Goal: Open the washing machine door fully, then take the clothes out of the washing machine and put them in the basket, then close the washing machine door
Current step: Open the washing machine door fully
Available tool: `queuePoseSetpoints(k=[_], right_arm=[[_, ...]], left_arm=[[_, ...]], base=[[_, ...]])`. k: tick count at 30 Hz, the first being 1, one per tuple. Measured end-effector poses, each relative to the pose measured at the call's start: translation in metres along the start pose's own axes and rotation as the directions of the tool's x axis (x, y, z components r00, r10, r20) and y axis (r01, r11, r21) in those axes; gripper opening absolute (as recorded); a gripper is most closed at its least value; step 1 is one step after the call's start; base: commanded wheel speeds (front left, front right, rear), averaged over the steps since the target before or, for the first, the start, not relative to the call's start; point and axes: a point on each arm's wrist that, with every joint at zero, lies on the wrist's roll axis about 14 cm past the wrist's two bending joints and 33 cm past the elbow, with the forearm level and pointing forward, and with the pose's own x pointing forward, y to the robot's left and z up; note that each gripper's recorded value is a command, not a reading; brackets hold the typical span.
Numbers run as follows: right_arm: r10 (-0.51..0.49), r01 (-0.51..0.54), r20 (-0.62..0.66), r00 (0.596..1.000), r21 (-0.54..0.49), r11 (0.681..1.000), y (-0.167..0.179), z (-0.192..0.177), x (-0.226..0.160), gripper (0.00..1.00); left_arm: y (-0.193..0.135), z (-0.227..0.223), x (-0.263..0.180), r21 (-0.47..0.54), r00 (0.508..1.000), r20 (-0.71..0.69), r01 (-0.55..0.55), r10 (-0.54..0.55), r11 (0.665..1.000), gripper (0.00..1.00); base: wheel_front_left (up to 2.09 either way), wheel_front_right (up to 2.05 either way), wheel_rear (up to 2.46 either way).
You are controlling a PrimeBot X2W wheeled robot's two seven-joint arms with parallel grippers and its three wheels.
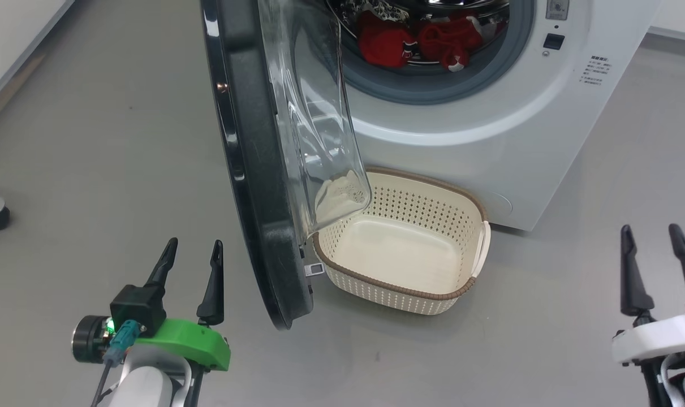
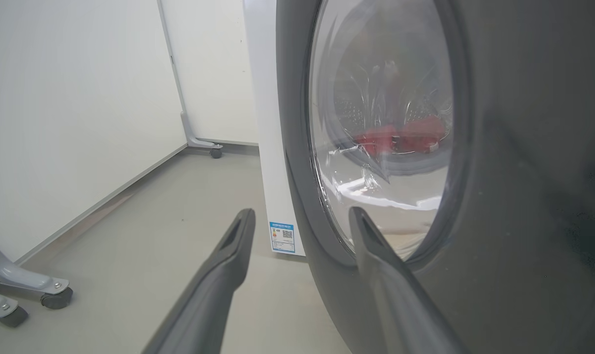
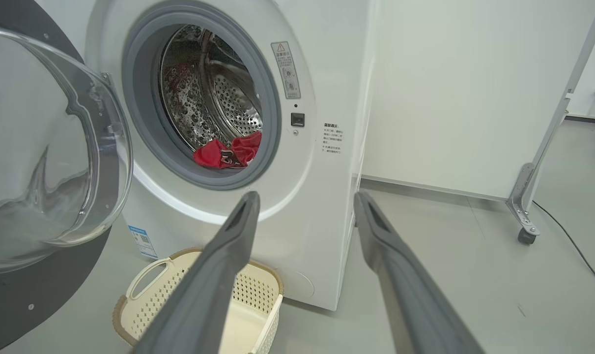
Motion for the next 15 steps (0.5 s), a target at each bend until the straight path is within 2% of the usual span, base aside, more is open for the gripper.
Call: queuePoseSetpoints(k=[15], right_arm=[[0.011, -0.008, -0.061, 0.998, 0.048, 0.999, 0.038, -0.025, -0.034, 1.00]], left_arm=[[0.001, 0.000, 0.000, -0.002, 1.000, 0.002, 0.004, -0.004, 1.000, 1.00]], base=[[0.00, 0.00, 0.00]])
